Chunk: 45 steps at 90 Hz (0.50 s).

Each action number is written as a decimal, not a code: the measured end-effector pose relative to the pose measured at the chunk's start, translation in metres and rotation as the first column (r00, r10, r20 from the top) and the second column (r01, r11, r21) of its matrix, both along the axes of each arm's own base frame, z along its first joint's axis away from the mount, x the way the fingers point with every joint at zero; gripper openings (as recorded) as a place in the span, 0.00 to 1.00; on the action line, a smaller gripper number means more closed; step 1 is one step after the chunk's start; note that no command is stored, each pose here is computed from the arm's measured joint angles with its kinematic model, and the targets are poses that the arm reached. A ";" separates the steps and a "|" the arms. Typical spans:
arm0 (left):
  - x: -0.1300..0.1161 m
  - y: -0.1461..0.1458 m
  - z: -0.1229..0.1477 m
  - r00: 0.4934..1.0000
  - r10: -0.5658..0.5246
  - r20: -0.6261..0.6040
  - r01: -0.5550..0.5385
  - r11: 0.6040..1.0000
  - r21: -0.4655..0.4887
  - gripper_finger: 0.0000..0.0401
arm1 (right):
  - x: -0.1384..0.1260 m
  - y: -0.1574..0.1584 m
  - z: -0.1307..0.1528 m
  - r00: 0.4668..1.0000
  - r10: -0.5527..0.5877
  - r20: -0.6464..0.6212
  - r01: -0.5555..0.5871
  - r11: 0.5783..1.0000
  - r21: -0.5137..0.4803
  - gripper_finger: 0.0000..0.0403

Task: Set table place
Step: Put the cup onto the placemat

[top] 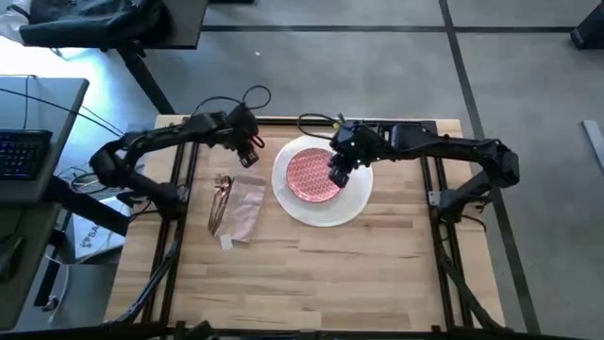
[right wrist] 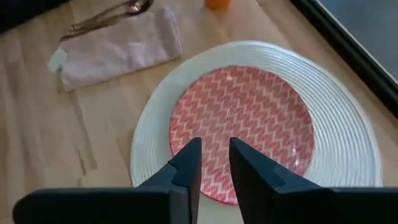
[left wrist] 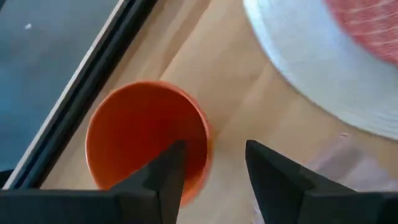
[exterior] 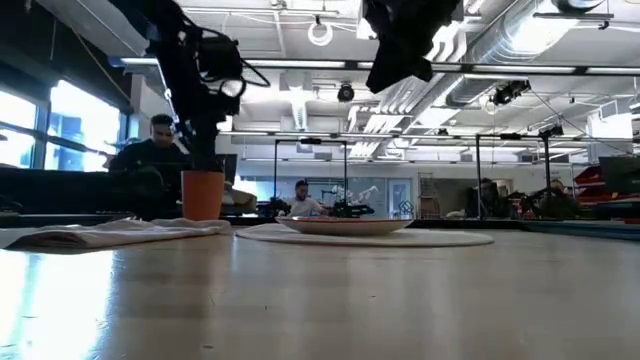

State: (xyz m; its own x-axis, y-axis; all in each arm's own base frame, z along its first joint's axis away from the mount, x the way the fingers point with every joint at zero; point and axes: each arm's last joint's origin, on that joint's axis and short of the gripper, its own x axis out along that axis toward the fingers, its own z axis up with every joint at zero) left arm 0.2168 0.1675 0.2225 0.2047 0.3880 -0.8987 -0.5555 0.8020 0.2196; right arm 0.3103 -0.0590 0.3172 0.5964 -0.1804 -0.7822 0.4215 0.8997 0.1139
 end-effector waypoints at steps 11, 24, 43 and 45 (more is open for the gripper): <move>0.004 0.005 -0.012 0.998 0.020 -0.064 -0.019 1.000 0.020 0.30 | 0.000 0.008 -0.001 1.000 0.010 -0.013 -0.010 1.000 -0.009 0.15; 0.006 0.006 -0.016 0.996 0.019 -0.084 -0.017 1.000 0.026 0.19 | 0.001 0.017 -0.001 1.000 0.016 -0.021 -0.016 1.000 -0.013 0.15; 0.018 0.001 0.002 0.997 -0.030 -0.071 0.033 0.999 0.043 0.01 | -0.007 0.032 -0.002 0.996 0.033 -0.083 -0.033 0.999 0.009 0.15; 0.020 0.000 0.005 0.997 -0.039 -0.066 0.042 0.998 0.047 0.01 | -0.009 0.034 -0.001 0.996 0.028 -0.089 -0.028 1.000 0.010 0.15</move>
State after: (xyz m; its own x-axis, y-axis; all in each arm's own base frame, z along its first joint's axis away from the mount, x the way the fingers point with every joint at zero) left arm 0.2371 0.1676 0.2280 0.1628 0.4239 -0.8909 -0.5060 0.8111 0.2935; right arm 0.3014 -0.0250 0.3165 0.5286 -0.1574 -0.8341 0.4051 0.9103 0.0849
